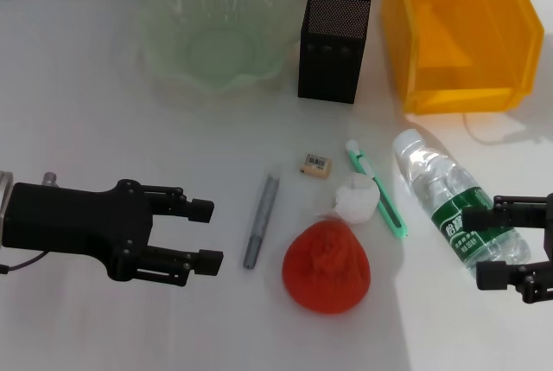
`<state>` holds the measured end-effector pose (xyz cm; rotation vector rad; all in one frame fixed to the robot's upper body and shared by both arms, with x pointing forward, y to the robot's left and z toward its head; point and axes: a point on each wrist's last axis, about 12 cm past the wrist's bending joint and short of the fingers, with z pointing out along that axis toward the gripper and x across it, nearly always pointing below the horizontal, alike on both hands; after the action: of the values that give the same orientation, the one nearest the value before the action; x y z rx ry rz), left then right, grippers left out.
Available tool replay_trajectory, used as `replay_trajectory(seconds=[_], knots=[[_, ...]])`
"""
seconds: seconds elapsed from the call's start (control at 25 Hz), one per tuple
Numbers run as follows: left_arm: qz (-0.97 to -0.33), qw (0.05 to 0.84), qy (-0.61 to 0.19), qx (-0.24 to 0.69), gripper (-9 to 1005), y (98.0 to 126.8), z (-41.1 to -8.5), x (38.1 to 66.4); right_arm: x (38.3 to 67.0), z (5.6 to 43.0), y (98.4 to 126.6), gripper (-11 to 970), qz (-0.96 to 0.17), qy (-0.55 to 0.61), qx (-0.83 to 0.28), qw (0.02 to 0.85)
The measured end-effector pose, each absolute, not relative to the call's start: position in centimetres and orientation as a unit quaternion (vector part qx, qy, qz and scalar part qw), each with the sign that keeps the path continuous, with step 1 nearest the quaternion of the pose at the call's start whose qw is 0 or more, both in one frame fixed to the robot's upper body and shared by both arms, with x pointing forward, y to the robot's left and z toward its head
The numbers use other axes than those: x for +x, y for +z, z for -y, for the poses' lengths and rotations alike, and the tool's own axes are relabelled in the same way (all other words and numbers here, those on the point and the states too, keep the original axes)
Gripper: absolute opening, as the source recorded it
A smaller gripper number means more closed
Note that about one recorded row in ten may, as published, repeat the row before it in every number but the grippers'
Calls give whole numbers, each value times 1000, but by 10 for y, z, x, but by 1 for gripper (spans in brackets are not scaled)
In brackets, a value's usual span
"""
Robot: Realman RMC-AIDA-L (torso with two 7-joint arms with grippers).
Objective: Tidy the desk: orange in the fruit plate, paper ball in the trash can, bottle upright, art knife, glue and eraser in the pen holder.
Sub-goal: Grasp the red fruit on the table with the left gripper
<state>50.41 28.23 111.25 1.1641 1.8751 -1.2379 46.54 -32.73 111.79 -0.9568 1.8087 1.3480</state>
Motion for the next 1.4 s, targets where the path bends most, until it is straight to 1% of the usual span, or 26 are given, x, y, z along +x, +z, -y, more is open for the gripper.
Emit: replay_trajectory(seconds=[0.76, 1.08, 1.28, 1.4], knots=[[-701, 295, -472, 446, 766, 1113, -279, 503, 471, 325, 1117, 817, -698, 511, -366, 344], [-700, 299, -471, 446, 765, 1113, -276, 507, 473, 332, 1112, 813, -719, 485, -343, 361], [-689, 299, -474, 459, 764, 1114, -264, 516, 468, 343, 1105, 810, -739, 464, -320, 368], [-675, 293, -475, 482, 763, 1114, -247, 524, 464, 346, 1101, 809, -748, 458, -316, 362]])
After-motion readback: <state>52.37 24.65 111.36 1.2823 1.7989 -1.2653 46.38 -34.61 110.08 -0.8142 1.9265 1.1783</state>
